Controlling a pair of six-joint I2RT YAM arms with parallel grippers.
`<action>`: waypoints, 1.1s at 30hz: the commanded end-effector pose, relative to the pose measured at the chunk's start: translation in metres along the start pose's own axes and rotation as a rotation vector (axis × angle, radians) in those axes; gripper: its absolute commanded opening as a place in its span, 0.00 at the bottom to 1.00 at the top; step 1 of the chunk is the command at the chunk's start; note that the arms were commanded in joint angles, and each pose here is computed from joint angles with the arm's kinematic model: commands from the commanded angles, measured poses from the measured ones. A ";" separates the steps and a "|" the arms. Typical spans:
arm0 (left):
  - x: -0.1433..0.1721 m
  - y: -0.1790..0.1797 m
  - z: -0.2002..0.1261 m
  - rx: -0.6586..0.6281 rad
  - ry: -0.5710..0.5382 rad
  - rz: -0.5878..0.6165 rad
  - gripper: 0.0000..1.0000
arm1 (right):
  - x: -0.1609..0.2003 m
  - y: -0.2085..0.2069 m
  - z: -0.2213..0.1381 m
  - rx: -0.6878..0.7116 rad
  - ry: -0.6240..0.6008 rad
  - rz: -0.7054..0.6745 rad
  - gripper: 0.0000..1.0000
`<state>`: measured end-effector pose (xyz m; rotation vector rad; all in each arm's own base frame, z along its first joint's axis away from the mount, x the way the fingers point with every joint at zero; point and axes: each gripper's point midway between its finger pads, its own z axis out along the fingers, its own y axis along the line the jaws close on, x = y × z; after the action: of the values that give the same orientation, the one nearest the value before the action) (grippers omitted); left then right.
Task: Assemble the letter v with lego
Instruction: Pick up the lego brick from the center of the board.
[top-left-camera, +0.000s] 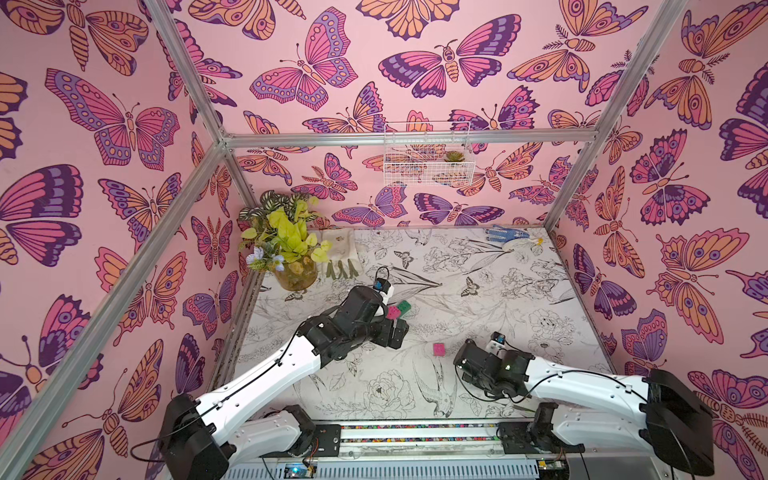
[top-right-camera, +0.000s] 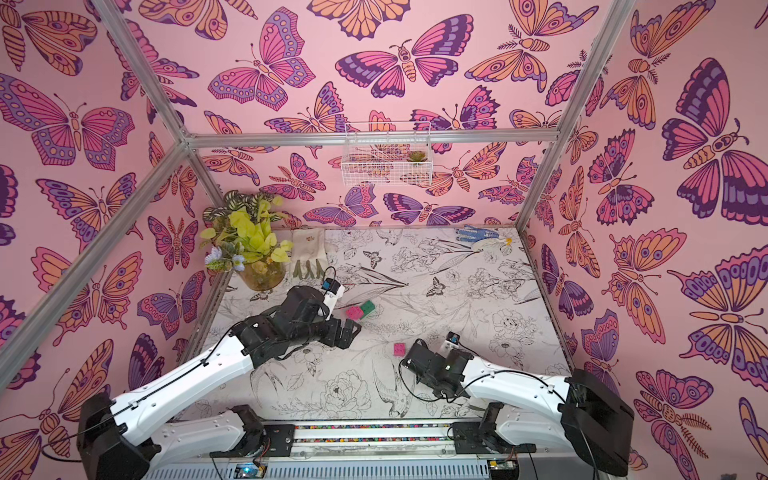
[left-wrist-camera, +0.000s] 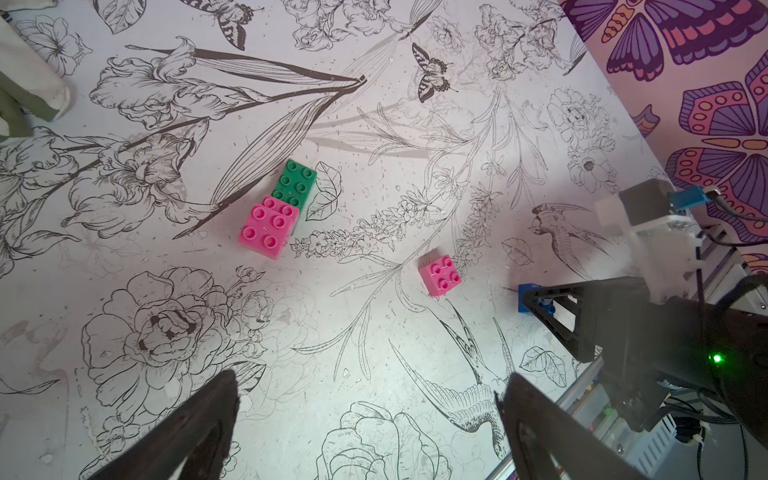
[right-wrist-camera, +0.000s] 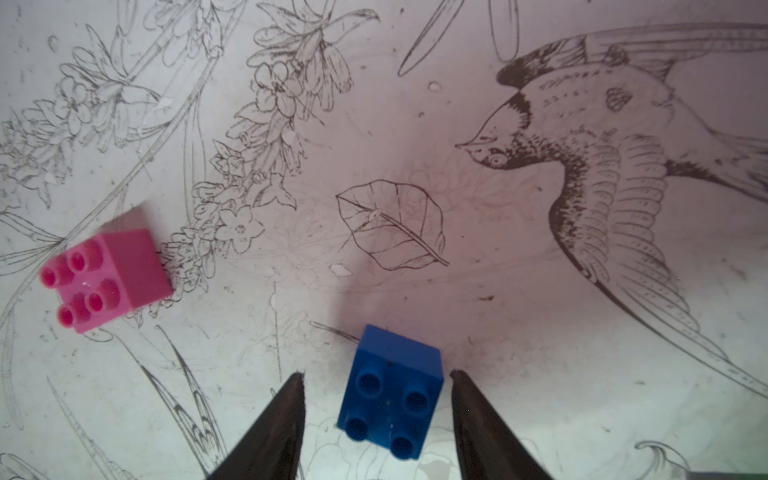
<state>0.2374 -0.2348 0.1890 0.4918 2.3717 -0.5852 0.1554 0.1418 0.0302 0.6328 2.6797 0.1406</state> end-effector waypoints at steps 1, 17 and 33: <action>0.000 -0.005 -0.002 0.030 -0.019 0.022 1.00 | -0.003 0.011 -0.003 0.000 -0.013 0.007 0.53; 0.002 -0.006 -0.004 0.041 -0.024 0.026 1.00 | 0.004 0.010 0.005 0.041 0.009 -0.001 0.42; 0.005 -0.004 -0.003 0.036 -0.019 0.020 1.00 | 0.011 0.005 0.011 0.069 0.031 -0.034 0.35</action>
<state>0.2336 -0.2356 0.1889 0.5077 2.3523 -0.6126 0.1578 0.1518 0.0215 0.6270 2.7081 0.0792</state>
